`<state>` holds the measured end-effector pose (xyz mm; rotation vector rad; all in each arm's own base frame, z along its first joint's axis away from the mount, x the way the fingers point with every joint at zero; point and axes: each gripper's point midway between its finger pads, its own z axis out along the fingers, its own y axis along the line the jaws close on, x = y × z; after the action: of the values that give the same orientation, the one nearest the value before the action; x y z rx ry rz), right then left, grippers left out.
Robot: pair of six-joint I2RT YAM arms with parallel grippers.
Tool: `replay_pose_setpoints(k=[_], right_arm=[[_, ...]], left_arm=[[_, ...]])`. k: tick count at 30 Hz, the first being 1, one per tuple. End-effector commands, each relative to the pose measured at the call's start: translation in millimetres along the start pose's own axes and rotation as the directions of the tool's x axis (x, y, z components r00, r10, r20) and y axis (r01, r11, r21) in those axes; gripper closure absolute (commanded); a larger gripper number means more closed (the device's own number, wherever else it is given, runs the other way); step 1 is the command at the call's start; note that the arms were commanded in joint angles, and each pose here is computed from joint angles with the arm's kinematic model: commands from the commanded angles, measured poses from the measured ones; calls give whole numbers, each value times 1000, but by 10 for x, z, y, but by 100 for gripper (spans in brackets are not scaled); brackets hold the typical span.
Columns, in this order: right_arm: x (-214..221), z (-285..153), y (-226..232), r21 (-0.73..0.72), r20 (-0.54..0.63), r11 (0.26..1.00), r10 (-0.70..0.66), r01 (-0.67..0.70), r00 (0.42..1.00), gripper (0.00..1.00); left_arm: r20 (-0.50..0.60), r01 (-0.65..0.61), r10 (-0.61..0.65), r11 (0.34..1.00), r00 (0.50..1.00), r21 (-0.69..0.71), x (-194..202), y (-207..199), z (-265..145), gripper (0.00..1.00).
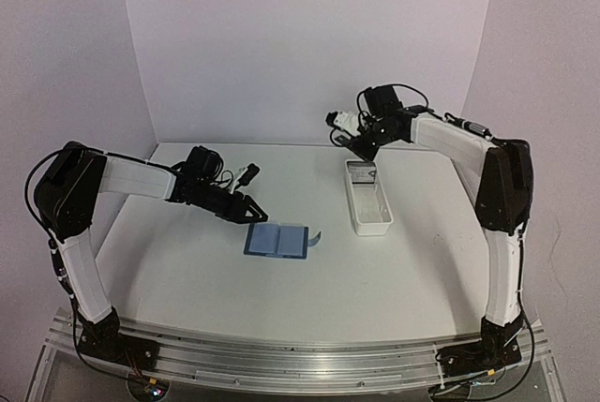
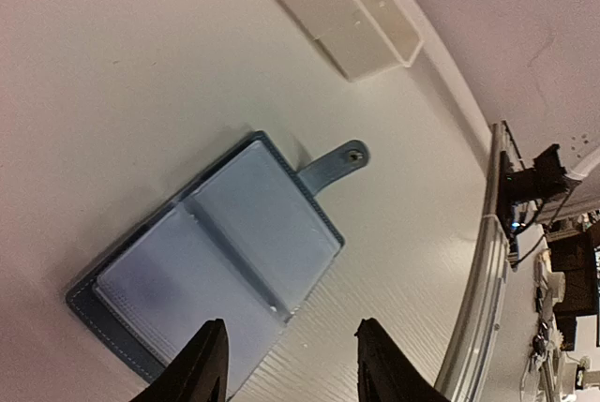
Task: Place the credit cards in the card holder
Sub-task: Pick up the credit card from the storage box.
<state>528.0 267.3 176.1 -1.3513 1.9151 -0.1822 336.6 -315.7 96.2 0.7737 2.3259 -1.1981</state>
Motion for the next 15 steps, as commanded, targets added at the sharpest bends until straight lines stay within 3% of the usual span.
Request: replay_pose_setpoints(k=[1, 3, 7, 9, 15], right_arm=[[-1124, -1018, 198, -404, 352, 835, 520, -374, 779, 100], [-1340, -1177, 450, -564, 392, 740, 631, -367, 670, 100], [-1660, -1593, 872, -745, 464, 616, 754, -256, 465, 100], [-1707, -1609, 1043, -787, 442, 569, 788, -236, 428, 100], [-1873, -1563, 1496, -868, 364, 468, 829, -169, 424, 100]], left_arm=[[306, -382, 308, 898, 901, 220, -516, -706, -622, 44], [395, -470, 363, 856, 844, 217, -650, -817, -814, 33], [416, -494, 362, 826, 834, 273, -846, -962, -910, 25], [434, -504, 353, 808, 829, 305, -879, -1066, -980, 22], [433, -468, 293, 796, 853, 383, -956, -1196, -1043, 17]])
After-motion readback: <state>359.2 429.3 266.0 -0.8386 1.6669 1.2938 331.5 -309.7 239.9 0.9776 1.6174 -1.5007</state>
